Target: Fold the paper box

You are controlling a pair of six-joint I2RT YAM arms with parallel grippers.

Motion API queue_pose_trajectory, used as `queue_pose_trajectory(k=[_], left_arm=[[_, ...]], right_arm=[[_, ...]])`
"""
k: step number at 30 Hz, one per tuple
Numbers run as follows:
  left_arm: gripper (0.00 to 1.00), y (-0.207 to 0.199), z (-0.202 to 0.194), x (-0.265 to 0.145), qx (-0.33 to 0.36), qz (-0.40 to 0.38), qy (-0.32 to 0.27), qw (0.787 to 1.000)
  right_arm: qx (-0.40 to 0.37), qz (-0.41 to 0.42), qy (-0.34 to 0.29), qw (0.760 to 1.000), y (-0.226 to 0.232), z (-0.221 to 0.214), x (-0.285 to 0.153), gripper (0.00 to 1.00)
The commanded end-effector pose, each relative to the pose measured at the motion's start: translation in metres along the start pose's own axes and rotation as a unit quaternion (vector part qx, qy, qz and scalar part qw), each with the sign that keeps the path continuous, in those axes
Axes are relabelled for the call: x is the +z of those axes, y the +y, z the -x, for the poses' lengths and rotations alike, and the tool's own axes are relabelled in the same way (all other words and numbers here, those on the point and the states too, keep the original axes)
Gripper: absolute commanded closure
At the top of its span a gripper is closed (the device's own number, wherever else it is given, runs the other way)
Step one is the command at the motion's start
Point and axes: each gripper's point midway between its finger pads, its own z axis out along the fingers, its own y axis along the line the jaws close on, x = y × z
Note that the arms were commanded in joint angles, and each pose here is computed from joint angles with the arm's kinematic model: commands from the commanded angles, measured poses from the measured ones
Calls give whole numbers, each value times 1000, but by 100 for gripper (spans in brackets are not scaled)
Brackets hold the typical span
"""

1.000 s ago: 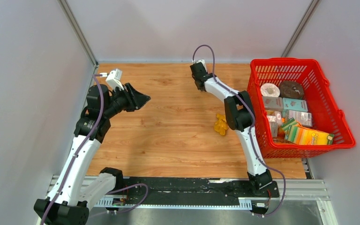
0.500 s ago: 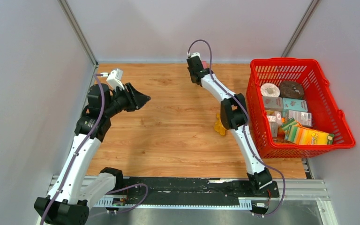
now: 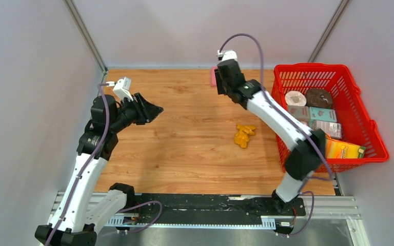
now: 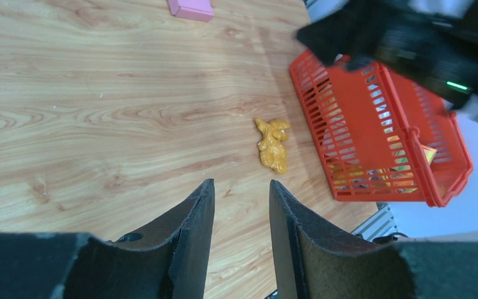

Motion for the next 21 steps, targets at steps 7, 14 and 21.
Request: queue_pose_trajectory(k=[7, 14, 21], left_arm=[[53, -68, 49, -61, 35, -70, -89, 993], [51, -109, 78, -110, 72, -99, -141, 982], [46, -114, 81, -125, 84, -98, -157, 979]], right_arm=[[99, 57, -251, 961, -80, 84, -282, 1], [160, 144, -390, 896, -132, 76, -405, 0], [153, 179, -443, 865, -142, 49, -433, 0]])
